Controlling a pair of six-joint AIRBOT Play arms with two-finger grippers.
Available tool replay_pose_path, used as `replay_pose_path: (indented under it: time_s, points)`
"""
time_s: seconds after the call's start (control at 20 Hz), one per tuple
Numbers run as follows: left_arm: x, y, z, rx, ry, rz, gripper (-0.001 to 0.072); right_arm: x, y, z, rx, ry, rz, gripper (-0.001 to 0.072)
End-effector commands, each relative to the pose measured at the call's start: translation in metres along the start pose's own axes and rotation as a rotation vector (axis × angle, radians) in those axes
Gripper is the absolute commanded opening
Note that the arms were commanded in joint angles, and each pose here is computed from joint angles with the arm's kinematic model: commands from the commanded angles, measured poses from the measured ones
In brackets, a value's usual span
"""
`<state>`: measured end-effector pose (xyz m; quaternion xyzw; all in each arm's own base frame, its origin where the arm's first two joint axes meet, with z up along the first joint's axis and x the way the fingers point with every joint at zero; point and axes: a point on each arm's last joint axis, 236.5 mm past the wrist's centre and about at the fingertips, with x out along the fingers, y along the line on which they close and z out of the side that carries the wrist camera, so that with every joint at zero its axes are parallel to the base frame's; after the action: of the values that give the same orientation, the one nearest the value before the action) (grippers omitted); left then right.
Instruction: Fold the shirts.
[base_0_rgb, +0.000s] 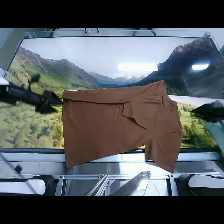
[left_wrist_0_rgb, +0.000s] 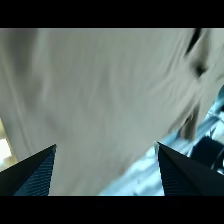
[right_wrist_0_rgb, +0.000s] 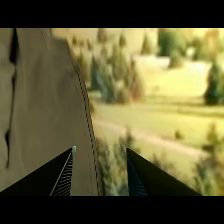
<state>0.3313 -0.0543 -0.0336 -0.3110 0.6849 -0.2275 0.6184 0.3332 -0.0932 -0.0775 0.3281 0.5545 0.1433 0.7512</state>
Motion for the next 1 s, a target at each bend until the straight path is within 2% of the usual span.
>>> replay_pose_path:
  time_s: [0.0,0.25,0.45,0.5,0.6,0.65,0.7,0.85,0.9,0.95]
  points:
    - [0.037,0.028,-0.077,-0.127,0.083,0.068,0.0708,0.017,-0.008,-0.045,0.009,0.188,-0.017,0.0383]
    - [0.042,0.048,-0.113,-0.166,0.098,0.169,0.0708,0.047,0.004,-0.077,0.004,0.316,0.014,0.0382]
    - [0.015,0.072,-0.128,-0.207,0.118,0.352,0.0707,0.075,0.028,-0.098,-0.064,0.431,0.035,0.0381]
    - [0.012,0.071,-0.127,-0.209,0.109,0.357,0.0707,0.079,0.033,-0.101,-0.083,0.446,0.035,0.0351]
    - [0.018,0.066,-0.129,-0.207,0.109,0.338,0.0707,0.084,0.04,-0.104,-0.106,0.467,0.036,0.0165]
    - [0.025,0.066,-0.132,-0.199,0.124,0.341,0.0706,0.086,0.042,-0.104,-0.111,0.47,0.039,0.0043]
    - [0.034,0.067,-0.136,-0.188,0.149,0.347,0.0706,0.088,0.044,-0.102,-0.106,0.461,0.038,0.0024]
    - [0.06,0.063,-0.14,-0.139,0.244,0.349,0.0705,0.09,0.045,-0.097,-0.101,0.436,0.036,0.0024]
    - [0.066,0.061,-0.141,-0.127,0.277,0.351,0.0695,0.09,0.047,-0.096,-0.1,0.431,0.041,0.0024]
    - [0.071,0.061,-0.142,-0.11,0.319,0.363,0.0655,0.09,0.047,-0.095,-0.099,0.428,0.043,0.0024]
